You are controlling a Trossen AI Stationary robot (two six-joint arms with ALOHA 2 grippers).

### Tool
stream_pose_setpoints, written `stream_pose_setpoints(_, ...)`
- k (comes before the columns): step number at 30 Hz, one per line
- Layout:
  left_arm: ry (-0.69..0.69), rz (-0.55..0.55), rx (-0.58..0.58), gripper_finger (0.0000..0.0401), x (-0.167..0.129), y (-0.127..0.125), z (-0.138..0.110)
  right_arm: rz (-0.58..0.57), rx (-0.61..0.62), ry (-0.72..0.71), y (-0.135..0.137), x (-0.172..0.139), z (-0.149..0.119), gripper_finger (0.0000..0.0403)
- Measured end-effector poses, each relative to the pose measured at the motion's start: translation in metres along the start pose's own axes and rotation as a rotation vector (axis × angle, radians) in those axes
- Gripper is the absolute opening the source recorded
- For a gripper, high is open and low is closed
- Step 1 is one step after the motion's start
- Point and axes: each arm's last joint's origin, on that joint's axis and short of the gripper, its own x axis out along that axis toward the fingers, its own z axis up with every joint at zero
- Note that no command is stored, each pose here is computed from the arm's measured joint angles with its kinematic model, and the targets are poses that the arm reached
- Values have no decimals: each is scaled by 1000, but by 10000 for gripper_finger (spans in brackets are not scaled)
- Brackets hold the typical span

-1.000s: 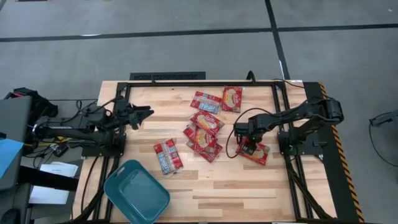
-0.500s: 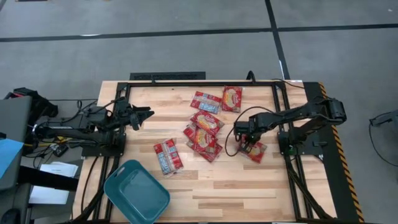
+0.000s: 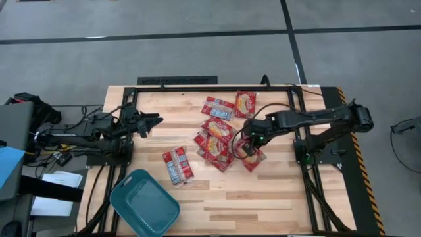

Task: Sort popcorn bags into baskets
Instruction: Put the red popcorn pack into the blue bin

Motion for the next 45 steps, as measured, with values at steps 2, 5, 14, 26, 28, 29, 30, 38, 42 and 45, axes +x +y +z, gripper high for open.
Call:
stream_pose_setpoints(2, 13, -14, 0, 306, 0, 0, 0, 27, 8, -29, 14, -4, 5, 4)
stream_pose_setpoints(5, 34, -30, 6, 306, 0, -1, -1, 66, -14, -56, 36, -7, 12, 3)
stream_pose_setpoints(14, 77, 13, -2, 306, 0, 4, -6, 159, -126, -91, 114, 9, 37, 3)
stream_pose_setpoints(26, 118, 57, 25, 306, -1, 8, -10, 383, -244, -220, 228, 33, 68, 5)
stream_pose_setpoints(28, 130, 67, 43, 306, -1, 9, -11, 417, -247, -240, 242, 35, 73, 4)
stream_pose_setpoints(29, 136, 73, 53, 306, -1, 10, -12, 435, -248, -253, 248, 34, 75, 3)
stream_pose_setpoints(30, 144, 80, 61, 306, -1, 11, -13, 452, -246, -265, 254, 36, 78, 3)
stream_pose_setpoints(38, 201, 122, 130, 306, -3, 16, -18, 706, -123, -317, 285, 78, 89, 9)
stream_pose_setpoints(42, 222, 142, 145, 306, -4, 19, -20, 772, -110, -277, 291, 109, 87, 4)
stream_pose_setpoints(45, 227, 144, 147, 306, -4, 19, -20, 773, -77, -212, 291, 133, 83, 11)
